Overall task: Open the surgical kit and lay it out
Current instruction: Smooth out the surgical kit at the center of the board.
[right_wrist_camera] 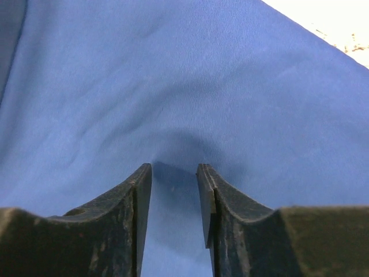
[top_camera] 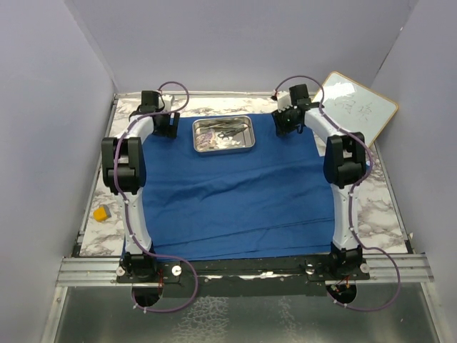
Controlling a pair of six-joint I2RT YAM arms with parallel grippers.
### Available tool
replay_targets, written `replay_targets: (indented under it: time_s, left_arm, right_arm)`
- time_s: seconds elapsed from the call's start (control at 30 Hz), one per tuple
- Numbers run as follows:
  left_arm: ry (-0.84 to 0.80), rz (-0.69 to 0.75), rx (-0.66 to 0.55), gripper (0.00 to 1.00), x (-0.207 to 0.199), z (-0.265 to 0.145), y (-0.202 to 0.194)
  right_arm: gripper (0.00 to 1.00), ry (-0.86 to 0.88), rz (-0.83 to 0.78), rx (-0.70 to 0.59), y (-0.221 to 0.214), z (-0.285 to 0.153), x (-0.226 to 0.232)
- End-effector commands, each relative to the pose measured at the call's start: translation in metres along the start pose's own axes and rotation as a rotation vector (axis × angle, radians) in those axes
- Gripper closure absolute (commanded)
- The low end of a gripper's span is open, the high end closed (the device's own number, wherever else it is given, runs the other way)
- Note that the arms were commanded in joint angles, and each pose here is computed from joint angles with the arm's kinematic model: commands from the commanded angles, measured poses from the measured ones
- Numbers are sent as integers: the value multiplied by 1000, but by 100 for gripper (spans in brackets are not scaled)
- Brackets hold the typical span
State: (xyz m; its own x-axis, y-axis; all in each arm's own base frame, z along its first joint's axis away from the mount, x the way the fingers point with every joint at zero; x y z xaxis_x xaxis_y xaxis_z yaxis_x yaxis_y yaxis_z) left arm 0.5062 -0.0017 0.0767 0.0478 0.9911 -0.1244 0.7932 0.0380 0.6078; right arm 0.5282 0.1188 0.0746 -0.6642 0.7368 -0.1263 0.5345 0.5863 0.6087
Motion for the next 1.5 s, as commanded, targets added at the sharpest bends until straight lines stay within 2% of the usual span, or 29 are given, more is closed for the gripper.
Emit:
replay_targets:
  time_s: [0.0,0.13,0.27,0.43,0.53,0.57,0.67,0.87,0.93,1.2,1.47]
  left_arm:
    - [9,31,-168,17,-9,-60,60]
    - [11,50,-253,13,-14,-95,83]
    - [7,66,-285,9,-18,-120,83]
    - [-33,85,-270,9,-25,-140,58]
    - [-64,92,-259,9,-29,-147,35]
    - [-74,87,-232,9,-29,-140,21]
    - [-102,93,-245,11,-34,-152,3]
    - [-145,103,-249,13,-39,-160,-25]
    - [-149,114,-259,13,-39,-161,-31]
    - [-143,123,-259,14,-38,-157,-43]
    - [-128,116,-245,14,-35,-152,-44]
  right_arm:
    - [59,-61,-47,-78,37,-68,-7]
    - [54,-85,-81,-122,41,-109,2]
    - [49,-79,-138,-133,25,-144,20]
    - [48,-13,-285,-140,-16,-192,60]
    - [48,89,-392,-143,-50,-214,94]
    - [48,123,-415,-141,-62,-220,104]
    - [48,207,-455,-110,-97,-232,131]
    - [47,322,-523,-33,-153,-231,163]
    - [41,337,-540,-19,-164,-226,168]
    - [30,359,-630,29,-190,-207,181]
    - [28,355,-705,118,-210,-194,184]
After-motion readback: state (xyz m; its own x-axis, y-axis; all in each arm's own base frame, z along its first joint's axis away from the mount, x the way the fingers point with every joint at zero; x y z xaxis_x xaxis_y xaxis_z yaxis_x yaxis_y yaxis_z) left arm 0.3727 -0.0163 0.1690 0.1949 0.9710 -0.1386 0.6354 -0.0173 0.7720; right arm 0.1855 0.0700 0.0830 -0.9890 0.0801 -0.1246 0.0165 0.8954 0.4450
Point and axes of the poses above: each gripper's point midway between its finger pads, its own z axis out along the fingers, its own x axis along the line the jaws close on, y = z × x, the point moved 5 cm from there along -z, back along the fingers, and after that the axes turned 11 degrees about -z, right-handed, at the moved point
